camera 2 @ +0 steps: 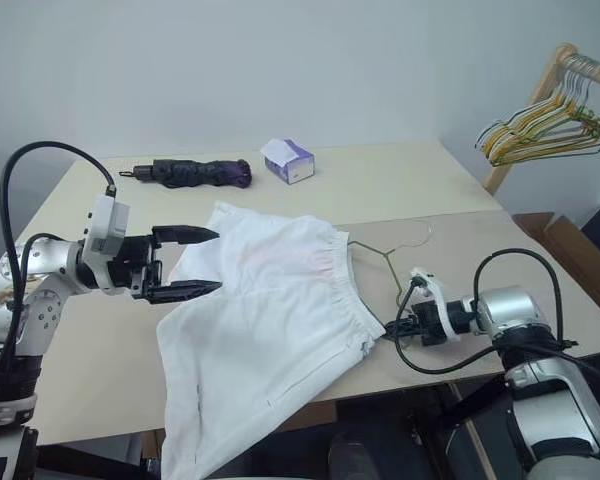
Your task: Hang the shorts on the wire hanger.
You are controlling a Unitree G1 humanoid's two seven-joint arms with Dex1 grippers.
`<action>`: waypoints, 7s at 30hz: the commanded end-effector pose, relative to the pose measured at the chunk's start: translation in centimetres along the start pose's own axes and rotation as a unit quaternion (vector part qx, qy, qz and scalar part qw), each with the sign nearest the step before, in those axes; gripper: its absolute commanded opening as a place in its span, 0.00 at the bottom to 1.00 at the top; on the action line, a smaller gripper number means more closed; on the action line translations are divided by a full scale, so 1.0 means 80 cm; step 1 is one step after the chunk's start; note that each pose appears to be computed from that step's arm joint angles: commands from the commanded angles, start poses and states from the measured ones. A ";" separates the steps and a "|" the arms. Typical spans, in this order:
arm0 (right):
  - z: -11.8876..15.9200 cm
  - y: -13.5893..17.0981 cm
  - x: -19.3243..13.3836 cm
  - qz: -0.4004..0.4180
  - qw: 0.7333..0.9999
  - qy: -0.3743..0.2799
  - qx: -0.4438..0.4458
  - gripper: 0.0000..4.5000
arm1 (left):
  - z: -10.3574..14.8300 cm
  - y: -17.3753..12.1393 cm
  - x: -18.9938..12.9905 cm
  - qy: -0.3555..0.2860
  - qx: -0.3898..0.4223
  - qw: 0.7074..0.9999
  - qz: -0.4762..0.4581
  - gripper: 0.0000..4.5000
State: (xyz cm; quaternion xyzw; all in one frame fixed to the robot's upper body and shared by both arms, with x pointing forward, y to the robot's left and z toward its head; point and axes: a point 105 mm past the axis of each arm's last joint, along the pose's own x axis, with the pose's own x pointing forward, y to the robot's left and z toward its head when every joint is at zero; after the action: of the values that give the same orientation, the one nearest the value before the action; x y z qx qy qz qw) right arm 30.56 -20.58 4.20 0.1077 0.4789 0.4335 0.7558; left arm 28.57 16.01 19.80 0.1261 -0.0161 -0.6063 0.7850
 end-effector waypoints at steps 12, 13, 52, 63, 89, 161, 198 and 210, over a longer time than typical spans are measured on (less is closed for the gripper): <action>0.036 -0.020 -0.015 -0.068 0.993 0.005 -0.099 0.00 | 0.012 0.003 0.004 -0.014 0.020 1.000 -0.005 0.99; 0.042 -0.019 -0.020 -0.074 0.990 0.001 -0.119 0.00 | 0.011 0.003 0.004 -0.012 0.021 1.000 -0.005 0.99; 0.127 0.185 -0.021 -0.092 0.828 0.056 -0.550 0.00 | -0.018 0.083 0.024 0.174 0.229 0.953 -0.096 0.99; 0.124 0.191 -0.027 -0.078 0.835 0.054 -0.542 0.00 | -0.029 0.077 0.028 0.173 0.205 0.954 -0.133 0.52; 0.114 0.097 -0.123 -0.234 0.879 -0.108 -0.401 0.99 | -0.015 0.065 0.012 0.113 0.137 0.979 -0.096 0.00; 0.116 0.077 -0.065 -0.170 0.928 -0.251 -0.214 0.00 | -0.089 0.066 -0.045 0.233 0.090 0.967 -0.054 0.00; 0.135 0.172 -0.071 -0.105 0.881 -0.213 -0.409 0.98 | -0.065 0.106 0.010 0.213 0.140 0.967 0.002 0.00; 0.183 0.134 -0.060 -0.125 0.843 -0.067 -0.519 0.98 | -0.041 0.100 0.041 0.178 0.173 0.968 -0.042 0.00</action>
State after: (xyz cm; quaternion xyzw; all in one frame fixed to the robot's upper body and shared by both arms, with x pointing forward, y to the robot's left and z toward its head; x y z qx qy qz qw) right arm 35.54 -14.55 20.17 -0.3035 0.1563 0.5040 0.7933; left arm 37.17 16.10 15.32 0.3557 0.0707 -0.6002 0.7129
